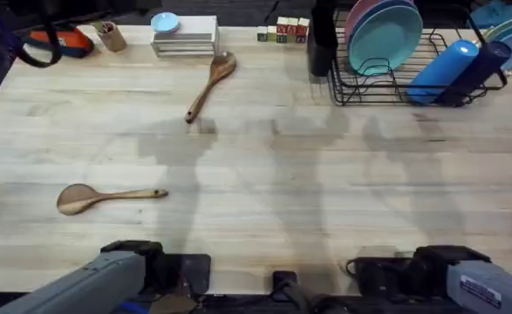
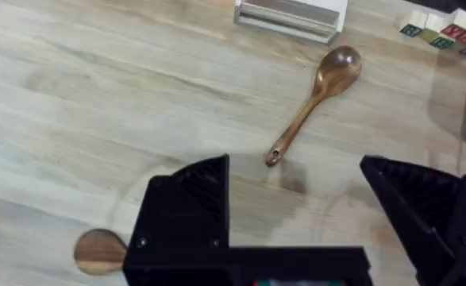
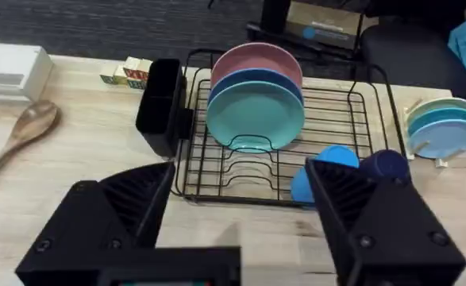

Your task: Pick up the spoon on the table one by one and put them onto the rack

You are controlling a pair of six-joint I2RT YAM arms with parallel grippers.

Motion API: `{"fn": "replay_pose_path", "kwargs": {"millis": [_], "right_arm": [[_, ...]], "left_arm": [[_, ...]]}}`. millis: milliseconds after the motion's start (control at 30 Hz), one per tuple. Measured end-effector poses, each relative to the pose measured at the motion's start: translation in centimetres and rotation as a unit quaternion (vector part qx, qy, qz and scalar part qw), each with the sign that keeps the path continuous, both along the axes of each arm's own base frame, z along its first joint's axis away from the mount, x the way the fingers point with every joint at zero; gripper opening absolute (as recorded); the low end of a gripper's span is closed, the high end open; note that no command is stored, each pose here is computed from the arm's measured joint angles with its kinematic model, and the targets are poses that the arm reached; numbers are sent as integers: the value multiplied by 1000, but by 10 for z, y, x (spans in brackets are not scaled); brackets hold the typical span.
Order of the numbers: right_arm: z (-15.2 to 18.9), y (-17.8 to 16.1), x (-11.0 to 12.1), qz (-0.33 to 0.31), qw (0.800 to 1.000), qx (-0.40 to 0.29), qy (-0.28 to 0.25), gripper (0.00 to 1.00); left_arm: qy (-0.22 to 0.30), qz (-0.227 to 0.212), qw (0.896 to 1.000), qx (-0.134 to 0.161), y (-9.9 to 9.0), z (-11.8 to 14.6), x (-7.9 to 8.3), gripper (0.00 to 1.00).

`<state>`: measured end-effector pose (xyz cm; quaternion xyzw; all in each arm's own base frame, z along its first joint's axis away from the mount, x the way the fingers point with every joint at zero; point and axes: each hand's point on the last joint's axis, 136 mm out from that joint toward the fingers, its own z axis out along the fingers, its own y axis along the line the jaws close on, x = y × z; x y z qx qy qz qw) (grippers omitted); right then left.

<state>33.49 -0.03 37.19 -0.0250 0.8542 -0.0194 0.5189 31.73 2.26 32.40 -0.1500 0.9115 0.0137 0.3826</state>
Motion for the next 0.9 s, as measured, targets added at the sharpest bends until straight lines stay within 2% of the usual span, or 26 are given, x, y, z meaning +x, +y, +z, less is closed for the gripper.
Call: {"fn": "replay_pose_path", "kwargs": {"millis": [100,200,300,400,500,567,767,900], "right_arm": [[0,0,0,0,1000,0,0,996],[0,0,0,0,1000,0,0,996],[-1,0,-1,0,1000,0,2,996],[-1,0,-1,0,1000,0,3,996],[-1,0,-1,0,1000,0,3,996],[-1,0,-1,0,1000,0,3,996],[-1,0,-1,0,1000,0,3,996],[-1,0,-1,0,1000,0,3,996]], "left_arm": [[0,27,999,-24,0,-2,-2,993],[6,83,994,-72,1,-7,-8,993],[19,152,981,-122,3,-16,-18,993],[28,228,961,-154,10,-23,-30,993],[40,302,938,-165,20,-31,-47,993],[43,335,926,-168,24,-34,-54,993],[52,391,903,-172,31,-40,-70,992],[63,447,877,-167,38,-45,-89,991]]}}
